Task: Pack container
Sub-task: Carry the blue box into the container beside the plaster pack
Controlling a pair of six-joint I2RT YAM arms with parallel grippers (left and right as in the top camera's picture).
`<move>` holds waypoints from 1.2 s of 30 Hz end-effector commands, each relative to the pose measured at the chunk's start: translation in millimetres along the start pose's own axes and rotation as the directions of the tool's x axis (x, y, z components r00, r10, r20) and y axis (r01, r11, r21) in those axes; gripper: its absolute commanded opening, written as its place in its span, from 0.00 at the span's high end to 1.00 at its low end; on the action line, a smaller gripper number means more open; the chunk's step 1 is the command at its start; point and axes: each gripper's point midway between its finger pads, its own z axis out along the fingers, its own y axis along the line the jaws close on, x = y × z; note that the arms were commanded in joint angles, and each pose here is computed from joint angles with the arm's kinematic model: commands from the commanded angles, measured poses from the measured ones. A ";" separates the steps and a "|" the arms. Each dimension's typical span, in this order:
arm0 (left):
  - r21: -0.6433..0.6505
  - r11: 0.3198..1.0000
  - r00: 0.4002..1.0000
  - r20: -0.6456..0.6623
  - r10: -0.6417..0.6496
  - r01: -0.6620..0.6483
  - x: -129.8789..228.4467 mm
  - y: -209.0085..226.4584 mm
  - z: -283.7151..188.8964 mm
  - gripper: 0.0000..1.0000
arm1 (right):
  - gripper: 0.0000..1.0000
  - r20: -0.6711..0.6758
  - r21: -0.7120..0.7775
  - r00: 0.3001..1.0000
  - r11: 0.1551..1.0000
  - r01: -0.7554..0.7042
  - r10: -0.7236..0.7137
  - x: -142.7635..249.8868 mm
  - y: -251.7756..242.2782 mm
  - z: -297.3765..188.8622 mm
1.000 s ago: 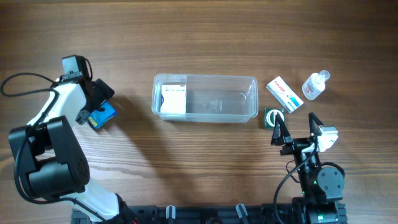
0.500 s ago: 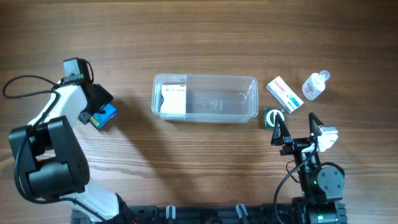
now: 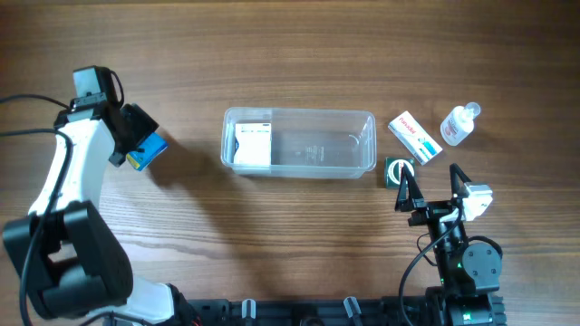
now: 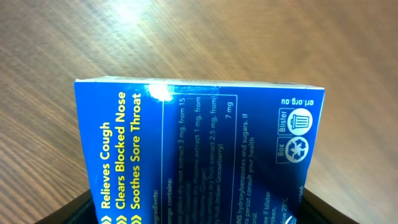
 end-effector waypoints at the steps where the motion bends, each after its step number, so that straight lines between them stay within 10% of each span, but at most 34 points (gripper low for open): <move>1: 0.123 0.992 0.999 0.048 0.027 -0.033 -8.5 -31.0 -33.0 0.29 | 0.00 0.000 -0.011 1.000 1.000 -0.008 0.008 0.1 1.5 0.0; 20: 0.385 0.788 0.876 0.163 0.454 -0.481 121.5 -211.7 -142.4 0.28 | 0.00 0.000 -0.011 1.000 1.000 -0.008 0.008 0.1 1.5 0.0; 36: 0.277 0.714 0.764 0.163 0.624 -0.642 216.0 -245.0 -102.2 0.27 | 0.00 0.000 -0.011 1.000 1.000 -0.008 0.008 0.1 1.5 0.0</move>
